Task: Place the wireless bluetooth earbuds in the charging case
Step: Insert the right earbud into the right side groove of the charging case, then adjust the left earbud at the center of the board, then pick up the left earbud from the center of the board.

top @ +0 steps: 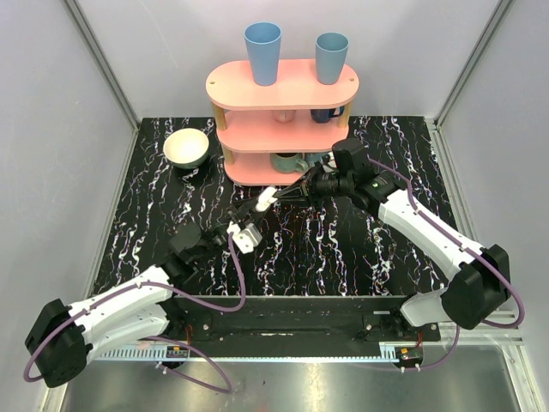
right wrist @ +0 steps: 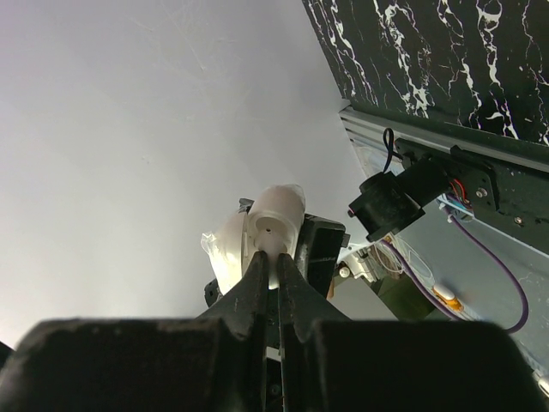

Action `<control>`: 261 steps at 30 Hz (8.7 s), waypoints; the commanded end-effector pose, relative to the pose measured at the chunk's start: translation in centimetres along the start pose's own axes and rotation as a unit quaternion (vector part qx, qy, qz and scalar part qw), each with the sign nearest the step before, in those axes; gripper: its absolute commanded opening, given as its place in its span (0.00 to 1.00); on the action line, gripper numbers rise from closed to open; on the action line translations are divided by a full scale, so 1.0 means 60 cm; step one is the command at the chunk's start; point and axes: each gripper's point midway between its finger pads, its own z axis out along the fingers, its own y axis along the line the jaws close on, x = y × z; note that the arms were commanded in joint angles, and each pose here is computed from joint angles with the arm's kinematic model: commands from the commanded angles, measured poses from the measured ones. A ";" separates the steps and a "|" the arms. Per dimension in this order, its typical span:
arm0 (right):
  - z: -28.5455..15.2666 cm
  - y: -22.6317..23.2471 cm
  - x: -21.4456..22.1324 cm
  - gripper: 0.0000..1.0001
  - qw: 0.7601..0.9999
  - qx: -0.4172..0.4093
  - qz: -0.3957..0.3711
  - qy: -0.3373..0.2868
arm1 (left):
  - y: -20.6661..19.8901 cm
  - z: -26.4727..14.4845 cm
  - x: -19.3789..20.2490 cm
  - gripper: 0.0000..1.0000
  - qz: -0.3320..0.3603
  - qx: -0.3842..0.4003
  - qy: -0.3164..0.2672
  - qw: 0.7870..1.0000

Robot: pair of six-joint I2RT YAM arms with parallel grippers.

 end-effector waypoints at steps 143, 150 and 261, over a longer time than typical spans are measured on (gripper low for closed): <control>0.324 -0.312 -0.072 0.07 0.843 0.294 -0.451 -0.002 | 0.164 -0.135 -0.175 0.00 -0.112 -0.195 -0.108 0.968; 0.254 -0.214 -0.093 0.05 0.867 0.244 -0.423 -0.102 | 0.164 -0.135 -0.174 0.00 -0.112 -0.197 -0.108 0.968; 0.099 -0.113 -0.034 0.00 0.929 0.112 -0.338 -0.104 | 0.163 -0.118 -0.124 0.00 -0.029 -0.225 -0.066 0.972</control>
